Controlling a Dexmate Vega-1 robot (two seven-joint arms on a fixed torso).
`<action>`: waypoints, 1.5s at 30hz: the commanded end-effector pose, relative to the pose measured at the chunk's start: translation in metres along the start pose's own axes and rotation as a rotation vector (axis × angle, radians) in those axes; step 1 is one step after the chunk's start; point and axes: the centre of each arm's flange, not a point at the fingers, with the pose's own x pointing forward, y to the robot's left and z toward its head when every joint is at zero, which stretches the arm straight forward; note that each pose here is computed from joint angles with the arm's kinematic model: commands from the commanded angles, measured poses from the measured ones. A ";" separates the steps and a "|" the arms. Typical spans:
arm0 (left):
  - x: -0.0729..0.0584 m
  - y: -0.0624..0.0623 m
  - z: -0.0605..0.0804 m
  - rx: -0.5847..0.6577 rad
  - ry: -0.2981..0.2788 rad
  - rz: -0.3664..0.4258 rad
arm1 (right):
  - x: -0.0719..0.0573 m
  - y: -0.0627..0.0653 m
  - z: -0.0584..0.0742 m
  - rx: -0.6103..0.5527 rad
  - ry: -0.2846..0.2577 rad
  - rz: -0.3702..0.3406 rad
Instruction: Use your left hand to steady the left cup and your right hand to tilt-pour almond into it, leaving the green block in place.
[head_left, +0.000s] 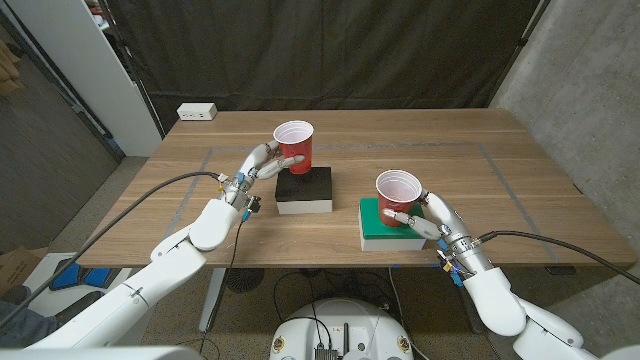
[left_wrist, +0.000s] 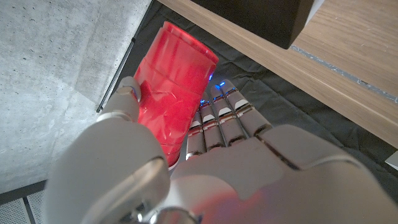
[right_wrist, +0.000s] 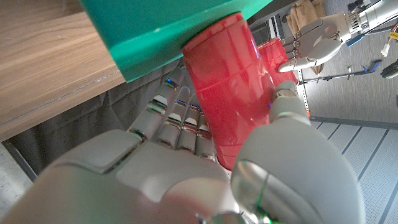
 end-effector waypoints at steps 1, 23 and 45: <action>0.002 0.000 -0.001 -0.004 0.002 -0.006 | -0.003 0.003 0.000 0.023 0.001 -0.023; 0.001 0.000 -0.003 -0.009 0.002 -0.005 | -0.002 -0.010 0.010 0.093 -0.016 -0.029; 0.004 0.001 -0.003 -0.007 -0.007 -0.002 | 0.002 -0.036 0.025 0.054 -0.034 -0.057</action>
